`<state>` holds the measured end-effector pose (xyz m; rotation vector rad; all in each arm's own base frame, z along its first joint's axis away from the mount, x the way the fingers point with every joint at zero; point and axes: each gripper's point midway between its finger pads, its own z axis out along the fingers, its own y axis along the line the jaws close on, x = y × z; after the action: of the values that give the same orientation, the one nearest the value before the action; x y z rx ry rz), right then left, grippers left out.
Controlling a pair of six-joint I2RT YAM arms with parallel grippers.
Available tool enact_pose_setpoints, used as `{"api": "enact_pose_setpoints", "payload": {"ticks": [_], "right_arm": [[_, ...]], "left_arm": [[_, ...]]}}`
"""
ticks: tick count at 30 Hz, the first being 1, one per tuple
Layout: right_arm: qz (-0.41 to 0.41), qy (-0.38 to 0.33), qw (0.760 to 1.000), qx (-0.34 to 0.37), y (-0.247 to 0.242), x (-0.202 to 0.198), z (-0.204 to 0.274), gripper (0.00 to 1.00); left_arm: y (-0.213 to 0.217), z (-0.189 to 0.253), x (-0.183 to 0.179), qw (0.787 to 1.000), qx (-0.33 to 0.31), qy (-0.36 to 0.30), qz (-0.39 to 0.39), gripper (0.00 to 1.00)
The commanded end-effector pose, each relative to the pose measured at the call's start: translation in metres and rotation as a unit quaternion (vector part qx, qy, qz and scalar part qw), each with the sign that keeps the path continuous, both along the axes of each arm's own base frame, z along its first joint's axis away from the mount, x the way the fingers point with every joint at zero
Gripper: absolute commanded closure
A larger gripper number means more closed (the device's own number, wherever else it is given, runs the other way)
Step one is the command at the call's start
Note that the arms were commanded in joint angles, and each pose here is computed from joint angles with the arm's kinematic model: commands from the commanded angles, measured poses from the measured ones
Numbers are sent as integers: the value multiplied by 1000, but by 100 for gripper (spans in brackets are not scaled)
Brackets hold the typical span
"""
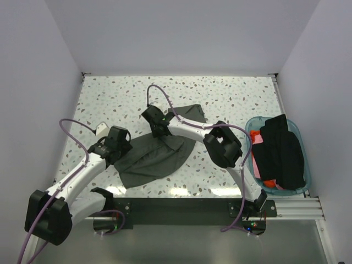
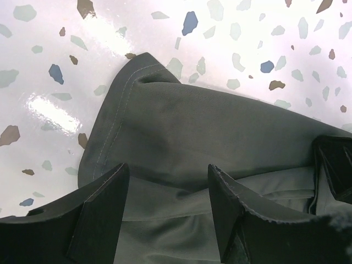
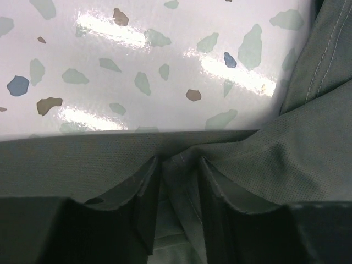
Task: Fold and stack the t-shirts
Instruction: Flatten the tshirt out
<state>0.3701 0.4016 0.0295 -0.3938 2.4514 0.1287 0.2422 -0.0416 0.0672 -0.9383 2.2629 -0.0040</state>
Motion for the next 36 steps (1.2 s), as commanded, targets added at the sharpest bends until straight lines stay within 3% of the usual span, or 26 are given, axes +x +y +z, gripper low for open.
{"api": "enact_pose_setpoints", "payload": {"ticks": [1, 4, 5, 7, 15, 22, 28, 31, 36], "right_arm": [[-20, -14, 1000, -1, -3, 6, 10, 65], [-26, -25, 999, -1, -8, 7, 22, 81], [-28, -28, 999, -3, -11, 7, 24, 91], [-35, -39, 999, -9, -16, 9, 33, 100], [-86, -109, 990, 22, -70, 8, 131, 100], [-130, -136, 982, 18, -141, -17, 160, 100], [-164, -138, 977, 16, -189, -41, 162, 100], [-180, -136, 974, 14, -208, -47, 160, 100], [-203, -134, 970, 11, -240, -61, 155, 100]], "left_arm": [[-2, 2, 10, 1000, -3, -18, -7, 35], [-8, 1, 13, 999, -9, -21, -27, 35], [-10, -1, 12, 999, -12, -19, -32, 35], [-13, -5, 13, 999, -13, -18, -46, 35], [-21, -15, 9, 996, -22, -17, -86, 35], [-23, -28, 5, 995, -19, 1, -97, 37], [-29, -34, 13, 994, -20, 15, -110, 50], [-31, -31, 22, 993, -15, 17, -113, 61], [-35, -20, 43, 993, -3, 14, -115, 88]]}}
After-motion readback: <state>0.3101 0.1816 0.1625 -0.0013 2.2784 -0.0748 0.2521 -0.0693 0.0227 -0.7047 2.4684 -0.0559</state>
